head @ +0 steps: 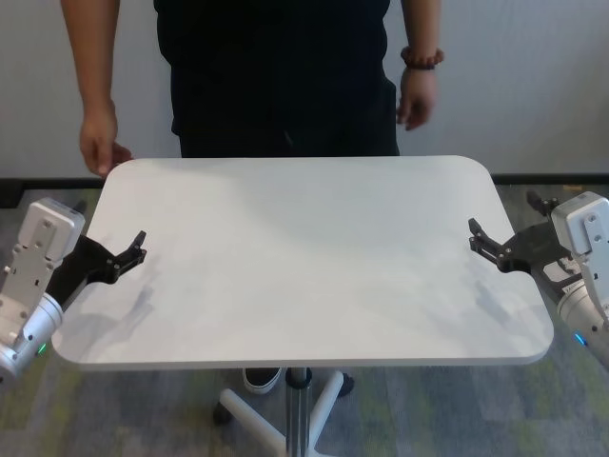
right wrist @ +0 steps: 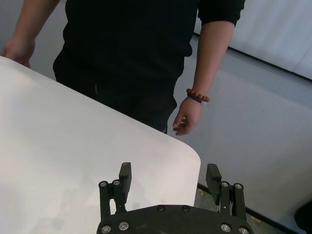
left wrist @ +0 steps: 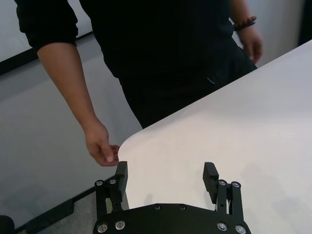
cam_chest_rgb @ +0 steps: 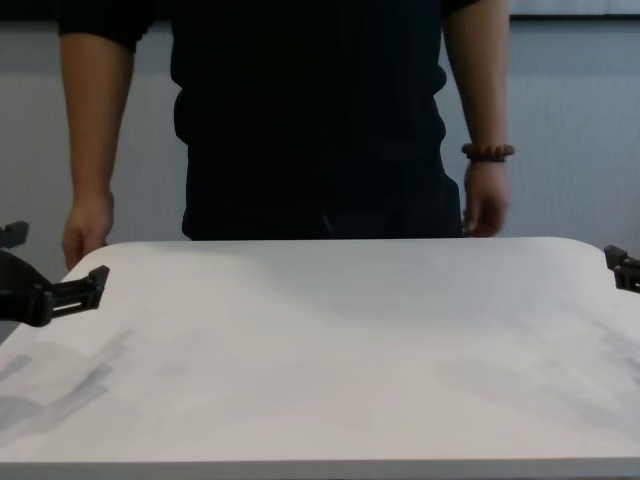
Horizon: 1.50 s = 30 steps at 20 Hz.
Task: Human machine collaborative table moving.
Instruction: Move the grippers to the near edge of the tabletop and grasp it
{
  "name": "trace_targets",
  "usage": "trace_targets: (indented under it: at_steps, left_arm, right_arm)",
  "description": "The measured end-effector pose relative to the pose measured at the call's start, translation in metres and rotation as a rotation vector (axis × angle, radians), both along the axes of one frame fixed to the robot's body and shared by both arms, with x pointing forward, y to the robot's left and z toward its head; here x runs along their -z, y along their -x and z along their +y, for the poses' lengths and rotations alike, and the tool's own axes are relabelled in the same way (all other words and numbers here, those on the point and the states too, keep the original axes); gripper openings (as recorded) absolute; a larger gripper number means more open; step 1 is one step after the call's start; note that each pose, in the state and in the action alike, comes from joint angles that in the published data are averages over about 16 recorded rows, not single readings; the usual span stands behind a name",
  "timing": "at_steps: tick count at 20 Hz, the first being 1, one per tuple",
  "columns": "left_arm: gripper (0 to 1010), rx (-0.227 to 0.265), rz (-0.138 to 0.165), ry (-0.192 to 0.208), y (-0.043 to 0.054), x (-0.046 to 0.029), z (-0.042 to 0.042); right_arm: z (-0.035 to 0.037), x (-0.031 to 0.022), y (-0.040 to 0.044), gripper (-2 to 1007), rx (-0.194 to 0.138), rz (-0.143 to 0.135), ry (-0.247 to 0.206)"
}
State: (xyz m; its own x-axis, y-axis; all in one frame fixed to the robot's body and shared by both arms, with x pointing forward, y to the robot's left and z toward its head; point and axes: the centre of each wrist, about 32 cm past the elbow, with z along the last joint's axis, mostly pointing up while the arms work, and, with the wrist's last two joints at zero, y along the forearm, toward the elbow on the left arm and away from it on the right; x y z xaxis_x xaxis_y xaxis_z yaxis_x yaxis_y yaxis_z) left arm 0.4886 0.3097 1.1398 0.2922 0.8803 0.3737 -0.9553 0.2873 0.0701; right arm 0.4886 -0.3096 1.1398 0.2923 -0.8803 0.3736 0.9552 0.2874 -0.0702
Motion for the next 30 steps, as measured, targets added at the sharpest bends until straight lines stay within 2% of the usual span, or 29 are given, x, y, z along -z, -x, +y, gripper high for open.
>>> trace_targets:
  at_steps: [30]
  left_arm:
    - [1003, 0.0, 0.0, 0.0, 0.0, 0.0, 0.0]
  right_arm:
    - [0.0, 0.0, 0.0, 1005, 0.0, 0.0, 0.0]
